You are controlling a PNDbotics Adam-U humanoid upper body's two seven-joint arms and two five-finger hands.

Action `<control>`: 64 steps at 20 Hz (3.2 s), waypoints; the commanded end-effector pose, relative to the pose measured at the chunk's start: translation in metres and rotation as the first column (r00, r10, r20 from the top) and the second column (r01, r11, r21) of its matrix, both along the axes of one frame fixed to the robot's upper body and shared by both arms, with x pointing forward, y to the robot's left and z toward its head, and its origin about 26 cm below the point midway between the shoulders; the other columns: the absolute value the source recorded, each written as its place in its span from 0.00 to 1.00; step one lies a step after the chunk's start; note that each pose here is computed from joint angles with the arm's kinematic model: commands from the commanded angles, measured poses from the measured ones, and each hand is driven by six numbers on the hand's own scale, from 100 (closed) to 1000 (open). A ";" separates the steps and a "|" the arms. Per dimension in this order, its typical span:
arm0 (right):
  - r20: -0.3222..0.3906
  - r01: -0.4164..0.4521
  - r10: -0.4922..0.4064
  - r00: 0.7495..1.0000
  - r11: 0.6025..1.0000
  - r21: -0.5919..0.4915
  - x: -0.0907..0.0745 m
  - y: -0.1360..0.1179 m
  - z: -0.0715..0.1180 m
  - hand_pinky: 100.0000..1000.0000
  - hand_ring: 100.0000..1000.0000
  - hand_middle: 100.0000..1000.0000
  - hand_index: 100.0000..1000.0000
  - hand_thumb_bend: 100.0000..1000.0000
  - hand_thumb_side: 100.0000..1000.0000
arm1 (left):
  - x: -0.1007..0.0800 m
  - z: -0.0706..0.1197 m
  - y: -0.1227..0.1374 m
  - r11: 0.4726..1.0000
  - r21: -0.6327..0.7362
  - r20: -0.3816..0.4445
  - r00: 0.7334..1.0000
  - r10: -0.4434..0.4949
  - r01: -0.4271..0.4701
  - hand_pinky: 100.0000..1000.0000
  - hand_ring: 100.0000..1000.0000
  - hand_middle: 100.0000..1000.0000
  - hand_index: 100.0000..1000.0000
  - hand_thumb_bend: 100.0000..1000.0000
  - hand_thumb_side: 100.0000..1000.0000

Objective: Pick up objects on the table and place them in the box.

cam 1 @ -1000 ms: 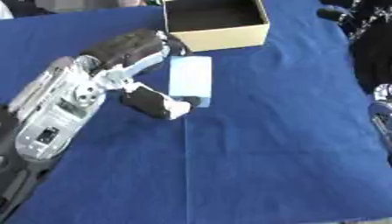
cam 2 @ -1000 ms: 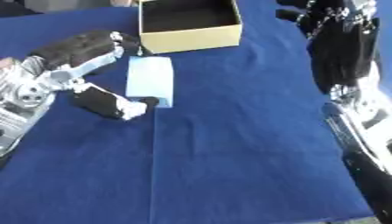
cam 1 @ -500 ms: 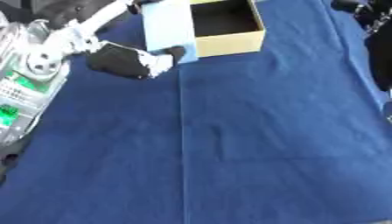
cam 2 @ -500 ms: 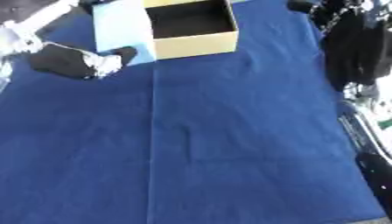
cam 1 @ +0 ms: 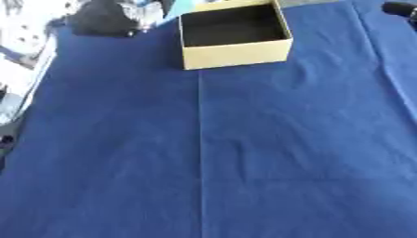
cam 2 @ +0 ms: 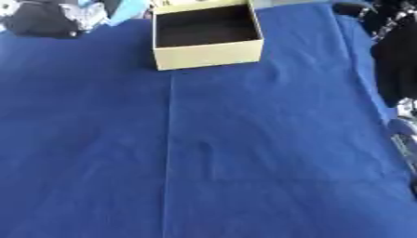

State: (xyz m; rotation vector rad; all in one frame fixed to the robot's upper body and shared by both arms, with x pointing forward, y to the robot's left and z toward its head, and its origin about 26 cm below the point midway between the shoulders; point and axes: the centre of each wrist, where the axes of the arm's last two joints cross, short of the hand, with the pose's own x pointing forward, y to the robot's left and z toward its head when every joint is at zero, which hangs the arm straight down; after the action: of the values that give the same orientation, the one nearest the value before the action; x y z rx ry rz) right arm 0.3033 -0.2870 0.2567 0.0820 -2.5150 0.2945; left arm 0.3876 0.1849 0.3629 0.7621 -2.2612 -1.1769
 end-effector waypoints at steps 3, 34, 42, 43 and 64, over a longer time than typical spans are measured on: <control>0.041 -0.007 0.008 0.999 0.999 -0.044 -0.003 0.001 0.012 0.73 0.75 0.64 0.84 0.00 0.99 | 0.021 0.020 0.019 1.000 -0.018 0.036 0.999 -0.012 0.013 0.67 0.65 0.42 0.61 0.00 0.52; 0.089 -0.068 0.075 0.993 0.994 -0.083 0.000 0.019 0.030 0.74 0.75 0.63 0.84 0.00 1.00 | 0.091 0.014 0.014 0.996 -0.010 -0.007 0.997 0.083 -0.083 0.65 0.64 0.41 0.62 0.00 0.55; 0.085 -0.065 0.072 0.994 0.995 -0.079 0.000 0.020 0.028 0.74 0.76 0.63 0.84 0.00 1.00 | 0.098 0.004 0.022 0.991 0.008 -0.023 0.991 0.132 -0.132 0.65 0.65 0.43 0.67 0.03 0.56; 0.086 -0.064 0.071 0.994 0.995 -0.080 0.000 0.020 0.028 0.74 0.76 0.63 0.84 0.00 1.00 | 0.099 0.003 0.023 0.991 0.014 -0.033 0.990 0.136 -0.136 0.65 0.65 0.44 0.69 0.06 0.58; 0.066 -0.064 0.070 0.995 0.995 -0.080 0.001 0.022 0.022 0.74 0.76 0.62 0.84 0.00 1.00 | 0.107 -0.008 0.039 0.930 0.010 -0.033 0.930 0.367 -0.367 0.75 0.80 0.69 1.00 0.67 0.79</control>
State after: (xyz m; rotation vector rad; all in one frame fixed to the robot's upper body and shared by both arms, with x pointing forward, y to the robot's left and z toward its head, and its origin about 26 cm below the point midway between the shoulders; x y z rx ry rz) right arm 0.3076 -0.2653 0.2730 0.1374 -2.5479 0.4061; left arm 0.4997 0.2127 0.3337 1.0211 -1.9465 -1.0572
